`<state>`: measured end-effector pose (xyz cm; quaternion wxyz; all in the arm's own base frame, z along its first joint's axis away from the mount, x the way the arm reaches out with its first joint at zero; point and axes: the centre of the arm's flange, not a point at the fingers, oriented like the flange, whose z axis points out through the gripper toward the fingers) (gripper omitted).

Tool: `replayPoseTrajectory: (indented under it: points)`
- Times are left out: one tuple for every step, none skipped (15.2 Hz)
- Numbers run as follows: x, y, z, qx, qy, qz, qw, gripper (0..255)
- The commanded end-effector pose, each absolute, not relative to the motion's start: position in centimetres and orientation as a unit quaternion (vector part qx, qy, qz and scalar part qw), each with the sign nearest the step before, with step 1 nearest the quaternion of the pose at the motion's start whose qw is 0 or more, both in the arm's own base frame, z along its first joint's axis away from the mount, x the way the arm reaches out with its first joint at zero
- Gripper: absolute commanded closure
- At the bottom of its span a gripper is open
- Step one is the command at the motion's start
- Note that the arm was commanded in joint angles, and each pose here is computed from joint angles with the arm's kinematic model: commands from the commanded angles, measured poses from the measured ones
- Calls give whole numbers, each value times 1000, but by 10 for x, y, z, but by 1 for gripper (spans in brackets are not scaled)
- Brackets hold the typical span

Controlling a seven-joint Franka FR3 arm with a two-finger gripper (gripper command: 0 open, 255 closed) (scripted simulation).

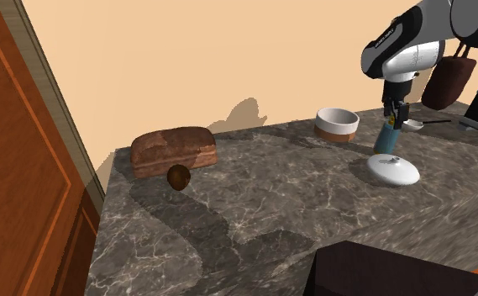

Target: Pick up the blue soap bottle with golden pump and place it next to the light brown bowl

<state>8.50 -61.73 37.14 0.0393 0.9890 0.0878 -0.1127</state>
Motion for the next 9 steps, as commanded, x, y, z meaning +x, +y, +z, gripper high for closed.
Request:
replayPoseTrajectory:
  points:
    - [92, -616, 393, 989, 88, -113, 39, 0]
    - [94, -615, 404, 989, 88, -113, 39, 0]
    - [94, -615, 404, 989, 88, -113, 39, 0]
    - [94, -615, 404, 989, 88, -113, 39, 0]
    - [94, -615, 404, 989, 88, -113, 39, 0]
    - [94, -615, 404, 989, 88, -113, 39, 0]
    - [94, -615, 404, 989, 88, -113, 39, 0]
    - [94, -615, 404, 989, 88, -113, 39, 0]
    - [94, -615, 404, 989, 88, -113, 39, 0]
